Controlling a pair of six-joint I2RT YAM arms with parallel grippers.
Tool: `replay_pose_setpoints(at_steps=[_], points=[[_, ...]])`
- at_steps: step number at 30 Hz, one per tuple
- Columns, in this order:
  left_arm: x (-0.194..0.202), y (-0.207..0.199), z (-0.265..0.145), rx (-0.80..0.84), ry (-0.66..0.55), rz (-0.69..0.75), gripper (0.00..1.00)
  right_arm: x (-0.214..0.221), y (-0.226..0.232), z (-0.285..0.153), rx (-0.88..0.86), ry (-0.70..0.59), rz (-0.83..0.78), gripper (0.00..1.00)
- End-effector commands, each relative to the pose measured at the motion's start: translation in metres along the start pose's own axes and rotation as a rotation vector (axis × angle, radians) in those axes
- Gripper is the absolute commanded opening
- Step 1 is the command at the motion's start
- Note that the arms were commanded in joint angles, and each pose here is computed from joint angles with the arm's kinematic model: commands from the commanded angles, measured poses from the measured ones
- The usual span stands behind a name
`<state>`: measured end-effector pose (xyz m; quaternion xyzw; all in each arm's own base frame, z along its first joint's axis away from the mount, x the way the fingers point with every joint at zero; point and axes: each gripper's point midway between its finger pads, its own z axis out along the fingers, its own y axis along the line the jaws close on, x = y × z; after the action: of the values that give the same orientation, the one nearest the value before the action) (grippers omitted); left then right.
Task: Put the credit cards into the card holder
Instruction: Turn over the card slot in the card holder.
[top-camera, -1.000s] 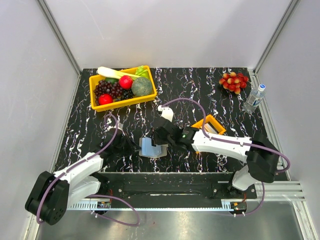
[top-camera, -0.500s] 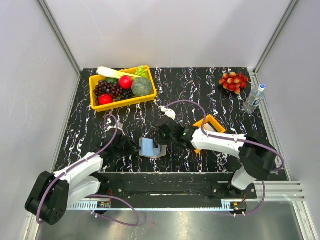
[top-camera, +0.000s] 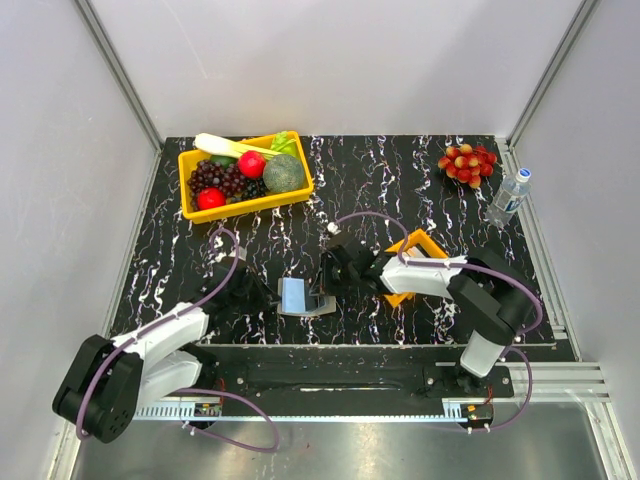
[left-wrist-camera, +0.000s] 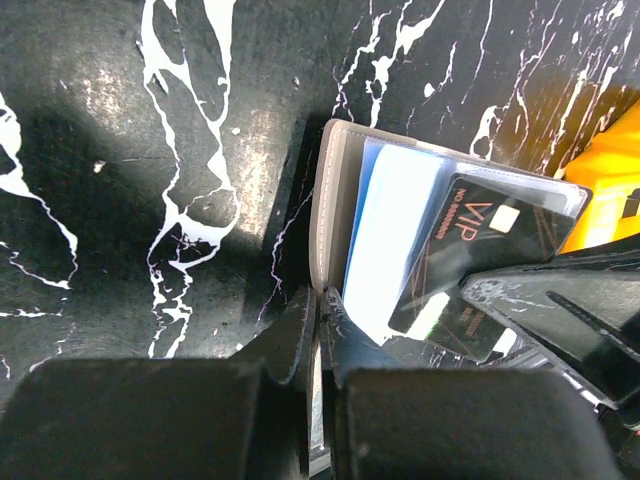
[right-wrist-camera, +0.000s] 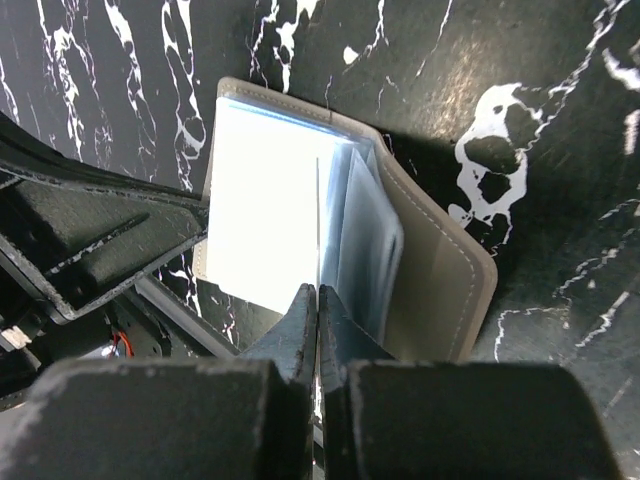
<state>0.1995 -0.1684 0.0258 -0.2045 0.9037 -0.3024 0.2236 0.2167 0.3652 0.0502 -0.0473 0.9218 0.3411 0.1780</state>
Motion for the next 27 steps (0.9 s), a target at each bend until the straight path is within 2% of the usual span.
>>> replay_pose_setpoints(at_steps=[1, 16, 22, 27], points=[[-0.006, 0.002, 0.003, -0.016, -0.029, 0.023, 0.0, 0.011, 0.004, 0.007, -0.085, 0.034, 0.051, 0.0], [-0.003, 0.009, 0.006, -0.045, -0.017, 0.03, 0.0, 0.003, -0.046, 0.008, -0.038, 0.008, 0.153, 0.0], [-0.005, 0.007, 0.007, -0.049, -0.008, 0.049, 0.0, 0.013, -0.039, 0.017, -0.095, 0.108, 0.111, 0.0], [-0.005, 0.008, 0.009, -0.057, -0.004, 0.037, 0.0, 0.019, -0.035, 0.018, -0.13, 0.133, 0.099, 0.0]])
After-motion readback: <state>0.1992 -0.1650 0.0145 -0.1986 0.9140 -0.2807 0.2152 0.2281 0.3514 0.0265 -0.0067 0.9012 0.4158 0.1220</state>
